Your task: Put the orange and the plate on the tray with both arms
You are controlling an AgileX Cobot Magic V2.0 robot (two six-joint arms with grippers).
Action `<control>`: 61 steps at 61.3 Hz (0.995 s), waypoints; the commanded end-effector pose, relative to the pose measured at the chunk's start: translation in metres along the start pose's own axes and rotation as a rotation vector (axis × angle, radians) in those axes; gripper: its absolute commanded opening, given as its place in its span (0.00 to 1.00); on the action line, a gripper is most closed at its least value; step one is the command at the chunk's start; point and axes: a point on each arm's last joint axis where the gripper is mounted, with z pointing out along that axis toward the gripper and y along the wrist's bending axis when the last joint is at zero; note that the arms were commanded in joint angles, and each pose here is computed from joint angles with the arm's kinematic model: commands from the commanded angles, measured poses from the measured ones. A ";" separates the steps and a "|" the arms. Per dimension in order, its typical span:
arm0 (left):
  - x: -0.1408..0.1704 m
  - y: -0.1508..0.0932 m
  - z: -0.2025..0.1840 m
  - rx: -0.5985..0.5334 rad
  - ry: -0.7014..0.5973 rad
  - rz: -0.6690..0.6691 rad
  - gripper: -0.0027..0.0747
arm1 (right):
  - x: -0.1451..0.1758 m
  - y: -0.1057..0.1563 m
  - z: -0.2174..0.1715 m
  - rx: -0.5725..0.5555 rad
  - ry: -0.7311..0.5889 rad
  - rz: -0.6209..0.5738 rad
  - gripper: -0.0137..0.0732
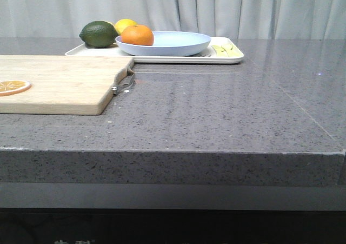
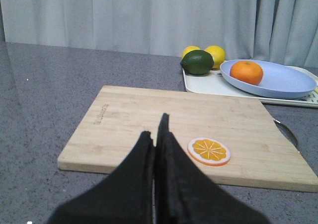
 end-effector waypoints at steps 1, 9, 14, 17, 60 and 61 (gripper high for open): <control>-0.003 -0.002 -0.001 0.007 -0.104 -0.047 0.01 | -0.014 -0.001 -0.001 0.004 -0.098 -0.001 0.09; 0.016 0.001 0.007 -0.018 -0.071 -0.056 0.01 | -0.014 -0.001 -0.001 0.004 -0.098 -0.001 0.09; 0.029 0.002 0.013 -0.019 -0.067 -0.056 0.01 | -0.014 -0.001 -0.001 0.004 -0.097 -0.001 0.09; 0.037 0.003 0.016 -0.019 -0.068 -0.056 0.01 | -0.014 -0.001 -0.001 0.004 -0.096 -0.001 0.09; 0.064 0.006 0.024 -0.020 -0.067 -0.058 0.01 | -0.014 -0.001 -0.001 0.004 -0.097 -0.001 0.09; 0.064 0.006 0.024 -0.020 -0.067 -0.058 0.01 | -0.014 -0.001 -0.001 0.004 -0.097 -0.001 0.09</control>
